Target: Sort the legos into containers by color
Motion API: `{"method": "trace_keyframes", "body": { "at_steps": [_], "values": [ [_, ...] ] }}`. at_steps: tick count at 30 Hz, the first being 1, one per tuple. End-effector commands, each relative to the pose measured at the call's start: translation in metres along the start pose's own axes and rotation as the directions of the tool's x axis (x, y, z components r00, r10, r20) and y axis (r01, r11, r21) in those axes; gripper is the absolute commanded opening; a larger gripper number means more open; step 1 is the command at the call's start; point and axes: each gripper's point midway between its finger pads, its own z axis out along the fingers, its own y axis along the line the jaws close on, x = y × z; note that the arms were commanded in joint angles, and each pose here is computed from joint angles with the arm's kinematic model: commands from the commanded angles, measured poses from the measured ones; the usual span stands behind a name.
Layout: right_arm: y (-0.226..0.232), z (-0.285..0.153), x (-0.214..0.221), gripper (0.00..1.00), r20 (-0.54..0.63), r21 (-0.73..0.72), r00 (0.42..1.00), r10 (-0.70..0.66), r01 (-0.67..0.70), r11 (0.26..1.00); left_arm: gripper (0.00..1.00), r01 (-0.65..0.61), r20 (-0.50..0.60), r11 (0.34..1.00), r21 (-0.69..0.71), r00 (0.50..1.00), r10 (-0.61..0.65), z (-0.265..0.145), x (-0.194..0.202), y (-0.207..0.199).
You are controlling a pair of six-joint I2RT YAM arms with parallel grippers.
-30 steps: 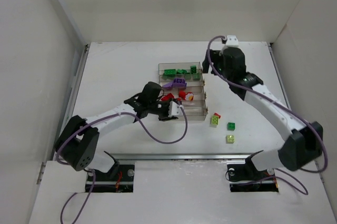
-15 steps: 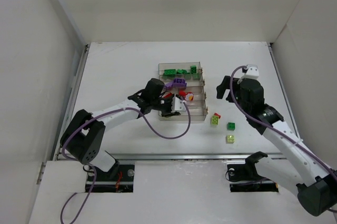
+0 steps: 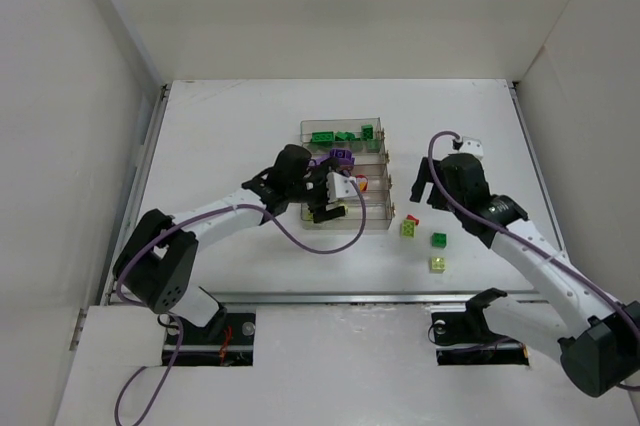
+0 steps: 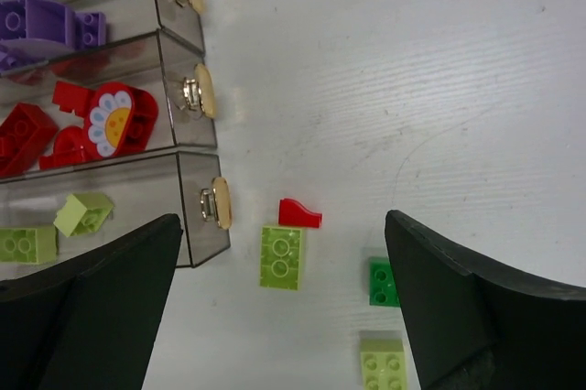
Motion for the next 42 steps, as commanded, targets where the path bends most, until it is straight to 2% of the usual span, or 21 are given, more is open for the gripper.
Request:
{"method": "trace_keyframes", "body": {
  "at_steps": [1,5,7,10,15,17,21,23,26,29,30,33,34,35,39,42],
  "values": [
    [0.007,0.001,0.016,0.96,-0.077,-0.012,0.995,0.066,-0.067,0.998,0.79,0.047,0.109,0.985,-0.163,0.994,-0.029,-0.022,-0.052,0.041],
    [0.004,0.015,0.045,0.85,-0.171,0.018,0.982,0.076,-0.074,0.997,0.79,0.119,0.134,0.969,-0.217,0.987,-0.091,-0.036,-0.063,0.047],
    [0.005,0.026,0.057,0.84,-0.21,0.031,0.975,0.076,-0.071,0.997,0.79,0.152,0.138,0.955,-0.253,0.983,-0.12,-0.044,-0.064,0.051],
    [0.009,0.036,0.071,0.74,-0.268,0.027,0.961,0.066,-0.061,0.998,0.79,0.232,0.158,0.926,-0.297,0.969,-0.192,-0.054,-0.068,0.055],
    [0.011,0.044,0.087,0.74,-0.316,0.024,0.946,0.07,-0.066,0.998,0.79,0.324,0.174,0.839,-0.437,0.946,-0.275,-0.075,-0.066,0.076],
    [0.012,0.05,0.096,0.74,-0.336,0.026,0.938,0.078,-0.074,0.997,0.82,0.344,0.187,0.801,-0.49,0.939,-0.288,-0.083,-0.066,0.084],
    [0.011,0.06,0.115,0.73,-0.391,0.041,0.917,0.08,-0.069,0.997,0.84,0.333,0.191,0.732,-0.594,0.943,-0.273,-0.103,-0.059,0.099],
    [0.009,0.06,0.12,0.71,-0.401,0.056,0.913,0.079,-0.061,0.997,0.86,0.322,0.18,0.727,-0.606,0.946,-0.269,-0.105,-0.056,0.099],
    [0.01,0.062,0.117,0.62,-0.394,0.061,0.916,0.079,-0.059,0.996,0.86,0.324,0.181,0.721,-0.613,0.945,-0.271,-0.107,-0.051,0.099],
    [0.01,0.06,0.121,0.49,-0.414,0.067,0.908,0.068,-0.044,0.997,0.87,0.315,0.196,0.712,-0.628,0.949,-0.247,-0.112,-0.055,0.102],
    [0.01,0.06,0.121,0.37,-0.414,0.067,0.908,0.068,-0.044,0.997,0.87,0.305,0.199,0.711,-0.633,0.952,-0.231,-0.113,-0.057,0.104],
    [0.01,0.06,0.121,0.13,-0.414,0.067,0.908,0.068,-0.044,0.997,0.87,0.298,0.193,0.707,-0.641,0.955,-0.227,-0.114,-0.053,0.106],
    [0.008,0.06,0.119,0.0,-0.409,0.077,0.91,0.067,-0.039,0.996,0.87,0.298,0.193,0.707,-0.641,0.955,-0.227,-0.114,-0.053,0.106],
    [0.005,0.057,0.122,0.0,-0.423,0.087,0.904,0.065,-0.031,0.996,0.87,0.298,0.206,0.703,-0.646,0.955,-0.215,-0.117,-0.058,0.107],
    [0.006,0.043,0.091,0.0,-0.345,0.11,0.935,0.081,-0.045,0.993,0.87,0.298,0.2,0.705,-0.643,0.955,-0.221,-0.116,-0.054,0.105],
    [0.008,0.015,0.041,0.0,-0.152,0.154,0.976,0.157,-0.134,0.979,0.87,0.298,0.19,0.708,-0.64,0.955,-0.229,-0.115,-0.047,0.1]
  ]
}}
